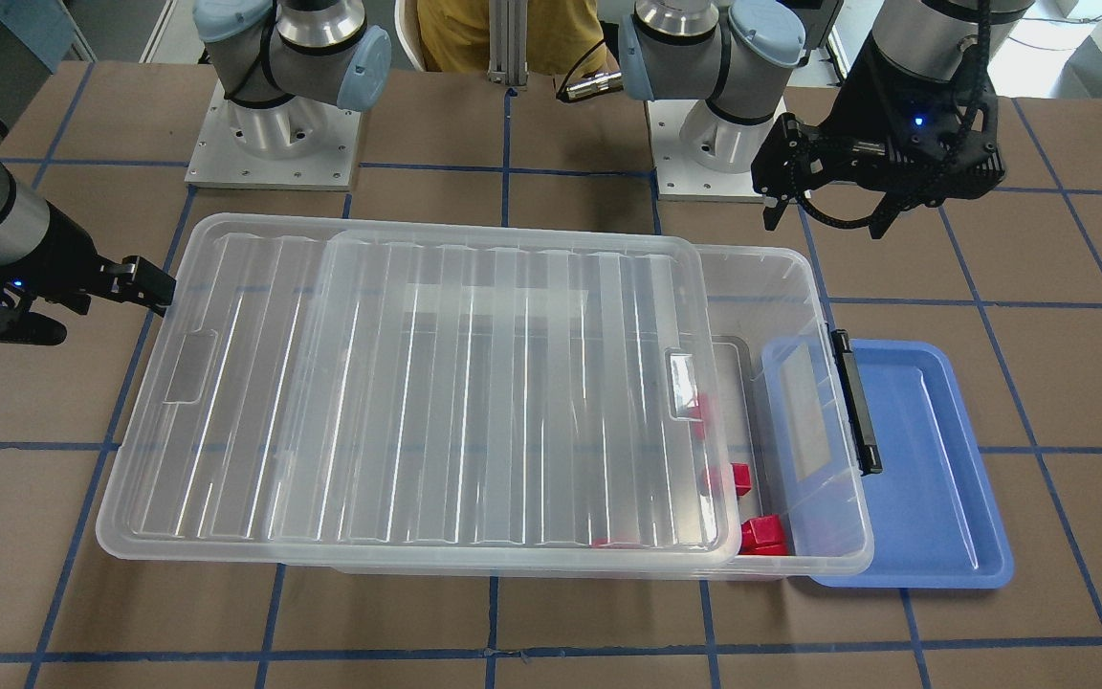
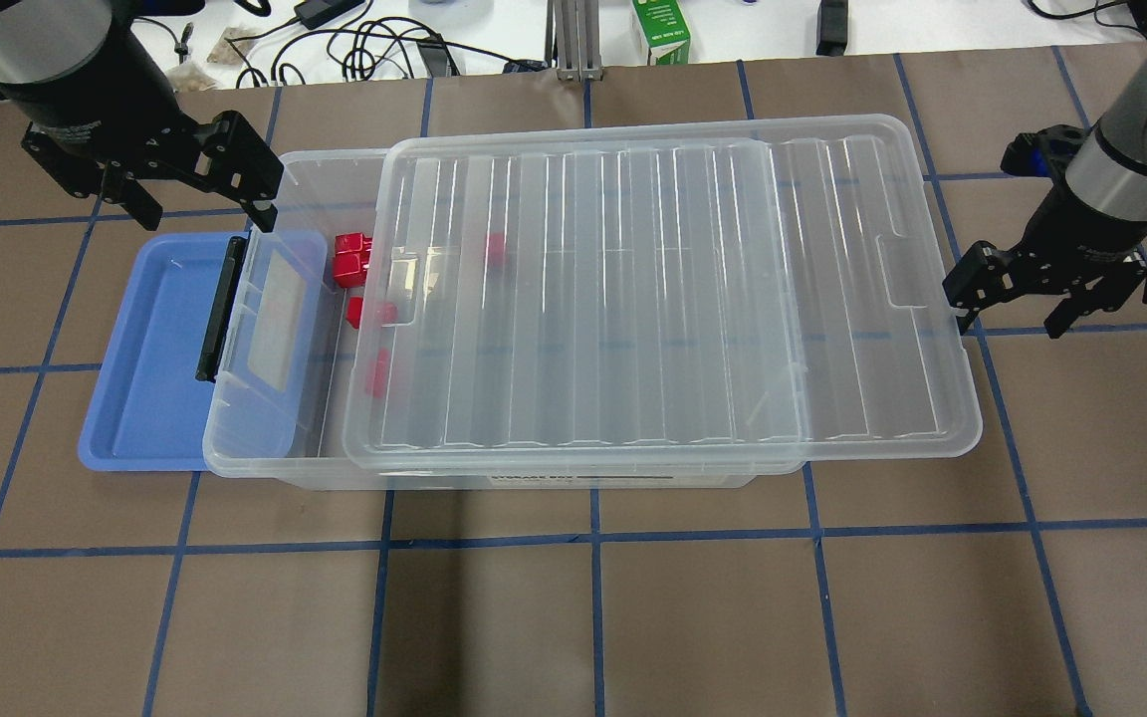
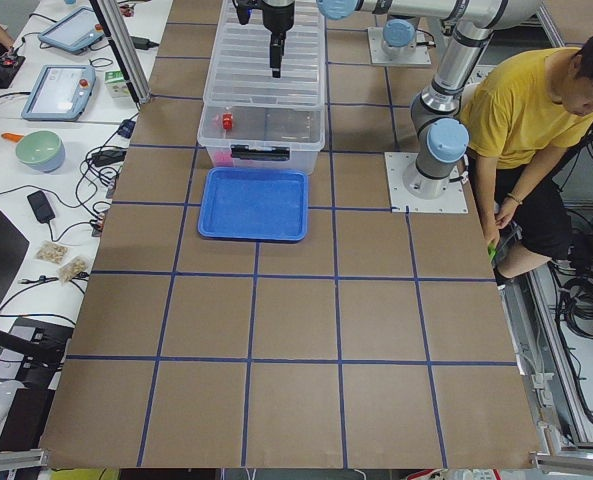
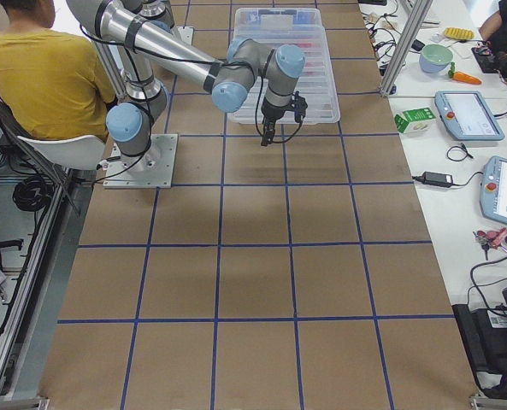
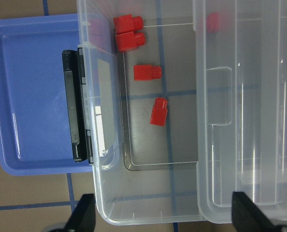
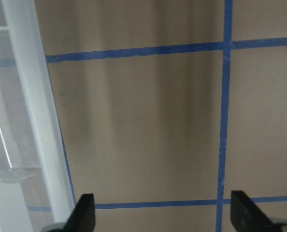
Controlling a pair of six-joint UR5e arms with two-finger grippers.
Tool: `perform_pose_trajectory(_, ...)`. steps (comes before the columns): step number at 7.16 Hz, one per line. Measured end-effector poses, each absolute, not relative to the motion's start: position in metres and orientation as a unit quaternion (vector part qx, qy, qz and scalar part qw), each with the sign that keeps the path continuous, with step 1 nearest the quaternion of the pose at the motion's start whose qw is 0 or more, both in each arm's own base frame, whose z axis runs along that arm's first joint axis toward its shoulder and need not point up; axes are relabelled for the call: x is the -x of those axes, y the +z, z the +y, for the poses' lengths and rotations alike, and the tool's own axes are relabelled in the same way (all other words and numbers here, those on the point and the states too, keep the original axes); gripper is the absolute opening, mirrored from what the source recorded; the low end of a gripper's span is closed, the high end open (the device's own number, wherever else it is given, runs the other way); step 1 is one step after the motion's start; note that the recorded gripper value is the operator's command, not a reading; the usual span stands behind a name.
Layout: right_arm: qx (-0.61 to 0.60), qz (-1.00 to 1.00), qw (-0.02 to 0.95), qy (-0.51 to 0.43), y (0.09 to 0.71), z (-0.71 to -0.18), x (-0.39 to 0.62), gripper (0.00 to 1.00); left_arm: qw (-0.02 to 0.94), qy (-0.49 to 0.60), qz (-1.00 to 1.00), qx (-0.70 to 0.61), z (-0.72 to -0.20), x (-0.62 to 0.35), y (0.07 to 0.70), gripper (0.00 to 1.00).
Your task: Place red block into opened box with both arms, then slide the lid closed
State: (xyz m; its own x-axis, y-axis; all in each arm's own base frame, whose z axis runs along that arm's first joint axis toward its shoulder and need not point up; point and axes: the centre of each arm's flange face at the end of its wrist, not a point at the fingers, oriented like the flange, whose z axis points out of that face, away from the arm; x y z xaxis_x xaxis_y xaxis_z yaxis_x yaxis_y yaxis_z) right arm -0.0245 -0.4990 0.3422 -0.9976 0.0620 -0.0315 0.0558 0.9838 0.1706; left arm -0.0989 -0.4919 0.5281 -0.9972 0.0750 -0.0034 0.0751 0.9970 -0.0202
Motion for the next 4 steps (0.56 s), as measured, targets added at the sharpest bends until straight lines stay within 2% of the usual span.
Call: perform_pose_trajectory(4,-0.035,0.996,0.016,0.083,0.342,-0.5,-0.024,1.0,0.001,-0.01,0.999,-0.037,-0.492,0.098,0.528,1.0)
